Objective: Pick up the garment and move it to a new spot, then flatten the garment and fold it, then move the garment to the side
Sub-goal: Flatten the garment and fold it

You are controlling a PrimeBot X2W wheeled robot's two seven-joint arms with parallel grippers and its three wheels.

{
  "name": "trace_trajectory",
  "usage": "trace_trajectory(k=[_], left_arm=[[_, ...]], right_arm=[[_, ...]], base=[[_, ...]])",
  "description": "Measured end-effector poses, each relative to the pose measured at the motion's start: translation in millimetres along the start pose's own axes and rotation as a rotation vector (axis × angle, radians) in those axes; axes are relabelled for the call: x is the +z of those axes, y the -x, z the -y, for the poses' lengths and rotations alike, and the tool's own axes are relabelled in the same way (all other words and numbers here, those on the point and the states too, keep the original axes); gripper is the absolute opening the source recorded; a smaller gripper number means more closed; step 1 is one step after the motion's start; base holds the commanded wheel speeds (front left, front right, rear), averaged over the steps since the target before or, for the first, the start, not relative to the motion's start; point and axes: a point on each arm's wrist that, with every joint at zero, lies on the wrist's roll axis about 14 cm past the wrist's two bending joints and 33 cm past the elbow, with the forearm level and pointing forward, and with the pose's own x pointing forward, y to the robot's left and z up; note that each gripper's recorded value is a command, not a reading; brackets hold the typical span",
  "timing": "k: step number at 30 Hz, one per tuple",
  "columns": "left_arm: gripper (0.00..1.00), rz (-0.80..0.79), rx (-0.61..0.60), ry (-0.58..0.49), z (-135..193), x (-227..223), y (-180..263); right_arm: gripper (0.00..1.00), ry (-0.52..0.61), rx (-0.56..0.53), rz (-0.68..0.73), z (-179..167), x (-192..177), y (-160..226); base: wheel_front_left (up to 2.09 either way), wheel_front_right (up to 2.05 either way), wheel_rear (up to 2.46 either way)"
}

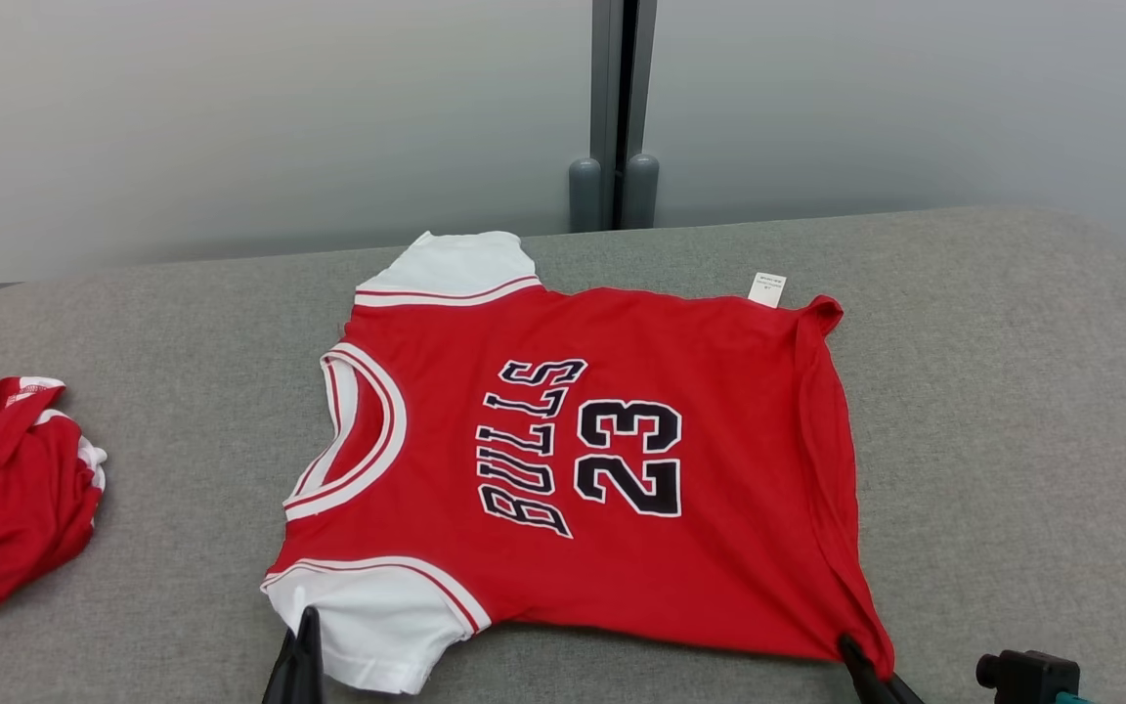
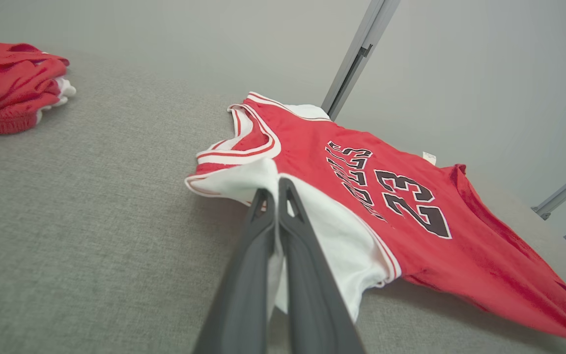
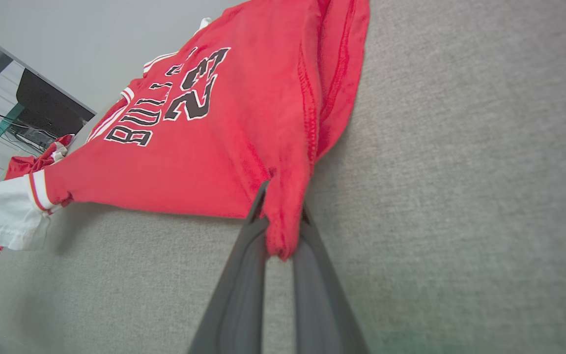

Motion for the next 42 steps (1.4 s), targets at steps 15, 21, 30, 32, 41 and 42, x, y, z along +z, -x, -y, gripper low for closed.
trace_trajectory(k=[15,21,30,32,41,42], left_arm=[[0.0,0.034,-0.102,-0.06,12,25,-46],[0.0,0.018,-0.132,-0.095,13,30,-74],[0.0,-0.048,-0.164,-0.133,15,18,-118],[0.0,-0.059,-0.17,-0.143,14,16,-127],[0.04,-0.101,-0.15,-0.17,2,8,-157],[0.45,-0.102,-0.148,-0.175,1,8,-159]], right_arm=[[0.0,-0.038,0.071,0.01,-19,21,-12],[0.0,-0.052,0.074,-0.003,-19,29,-23],[0.0,-0.075,0.048,-0.02,-9,41,-47],[0.0,-0.07,0.047,-0.017,-8,45,-54],[1.0,-0.013,0.051,0.025,-7,62,-79],[1.0,0.011,0.054,0.032,-7,63,-80]], base=[[0.0,0.0,0.0],[0.0,0.0,0.0],[0.0,0.0,0.0],[0.0,0.0,0.0],[0.0,0.0,0.0],[0.0,0.0,0.0]])
